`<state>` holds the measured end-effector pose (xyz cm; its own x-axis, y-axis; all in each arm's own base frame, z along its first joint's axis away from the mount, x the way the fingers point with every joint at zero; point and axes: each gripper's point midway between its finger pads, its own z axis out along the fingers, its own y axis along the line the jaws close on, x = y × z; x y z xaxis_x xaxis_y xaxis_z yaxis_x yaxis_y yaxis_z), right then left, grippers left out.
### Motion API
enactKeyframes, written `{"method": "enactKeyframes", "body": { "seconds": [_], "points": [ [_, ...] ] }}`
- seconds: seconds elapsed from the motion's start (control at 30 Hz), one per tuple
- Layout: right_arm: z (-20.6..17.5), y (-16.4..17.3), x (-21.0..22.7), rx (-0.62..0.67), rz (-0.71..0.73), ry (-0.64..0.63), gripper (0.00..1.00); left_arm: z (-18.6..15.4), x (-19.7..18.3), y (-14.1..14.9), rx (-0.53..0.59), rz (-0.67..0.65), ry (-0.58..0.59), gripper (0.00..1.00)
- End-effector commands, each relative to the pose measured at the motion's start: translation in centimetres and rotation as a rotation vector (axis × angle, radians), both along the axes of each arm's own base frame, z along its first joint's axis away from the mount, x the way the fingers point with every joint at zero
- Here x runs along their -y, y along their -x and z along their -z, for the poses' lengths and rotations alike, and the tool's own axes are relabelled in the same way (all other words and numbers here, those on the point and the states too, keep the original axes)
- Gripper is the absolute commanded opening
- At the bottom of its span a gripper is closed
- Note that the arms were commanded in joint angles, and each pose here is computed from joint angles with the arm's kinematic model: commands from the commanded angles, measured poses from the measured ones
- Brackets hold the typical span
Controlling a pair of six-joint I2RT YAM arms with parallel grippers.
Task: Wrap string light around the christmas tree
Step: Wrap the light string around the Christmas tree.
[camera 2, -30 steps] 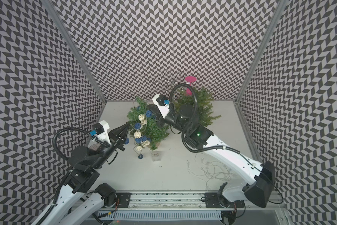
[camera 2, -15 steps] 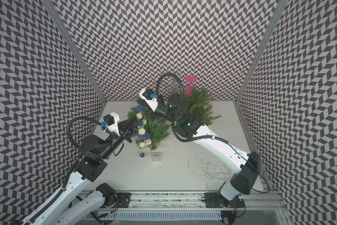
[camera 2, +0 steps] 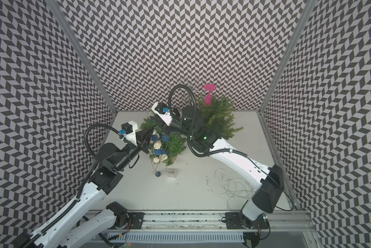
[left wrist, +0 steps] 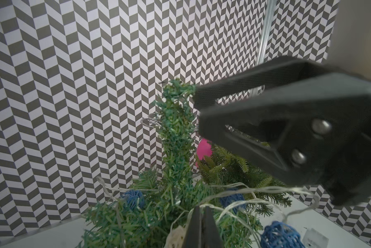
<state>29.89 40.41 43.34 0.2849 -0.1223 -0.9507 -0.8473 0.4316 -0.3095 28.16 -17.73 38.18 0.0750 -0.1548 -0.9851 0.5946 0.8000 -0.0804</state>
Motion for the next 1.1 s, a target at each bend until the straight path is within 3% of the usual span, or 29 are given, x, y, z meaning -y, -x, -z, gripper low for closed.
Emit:
{"method": "enactKeyframes", "body": {
  "seconds": [0.0, 0.03, 0.1, 0.13, 0.17, 0.23, 0.3, 0.43, 0.53, 0.67, 0.83, 0.93, 1.07],
  "points": [
    [-4.0, 3.6, 3.1, 0.109, -0.036, -0.086, 0.46, -3.7, 0.1, 1.2, 0.086, 0.039, 0.006, 0.00],
    [-3.8, 4.2, 3.8, 0.105, -0.037, -0.086, 0.50, -3.9, 0.0, 1.4, 0.088, 0.040, 0.008, 0.00],
    [-3.5, 5.9, 5.0, 0.106, -0.064, -0.099, 0.69, -4.2, 0.0, 1.9, 0.088, 0.055, 0.016, 0.00],
    [-3.6, 6.4, 5.4, 0.099, -0.072, -0.106, 0.72, -4.2, 0.2, 2.2, 0.090, 0.079, 0.013, 0.00],
    [-3.6, 6.8, 5.9, 0.082, -0.077, -0.117, 0.71, -4.2, 0.7, 2.8, 0.096, 0.117, 0.009, 0.00],
    [-3.3, 8.9, 6.1, 0.059, -0.167, -0.114, 0.59, -4.3, 0.9, 3.5, 0.101, 0.151, 0.018, 0.00],
    [-2.8, 10.7, 6.2, 0.050, -0.238, -0.118, 0.57, -4.4, 0.6, 3.9, 0.105, 0.145, 0.031, 0.00],
    [-1.4, 9.2, 6.2, 0.010, -0.164, -0.128, 0.73, -4.6, -0.1, 4.8, 0.119, 0.139, 0.048, 0.00],
    [0.9, 9.5, 4.8, -0.050, -0.233, -0.090, 0.66, -4.4, 0.0, 4.7, 0.108, 0.139, 0.046, 0.00],
    [2.7, 12.8, 3.1, -0.021, -0.368, -0.067, 0.59, -3.9, 0.3, 4.5, 0.090, 0.154, 0.042, 0.00],
    [3.9, 13.4, 1.6, -0.033, -0.463, -0.028, 0.49, -3.8, 0.3, 4.6, 0.082, 0.158, 0.048, 0.00],
    [4.2, 12.0, 0.7, -0.058, -0.422, -0.027, 0.50, -3.5, 0.8, 4.5, 0.071, 0.178, 0.028, 0.00],
    [3.8, 7.7, 0.2, -0.098, -0.272, -0.048, 0.50, -3.0, 1.3, 5.0, 0.071, 0.219, 0.025, 0.00]
  ]
}}
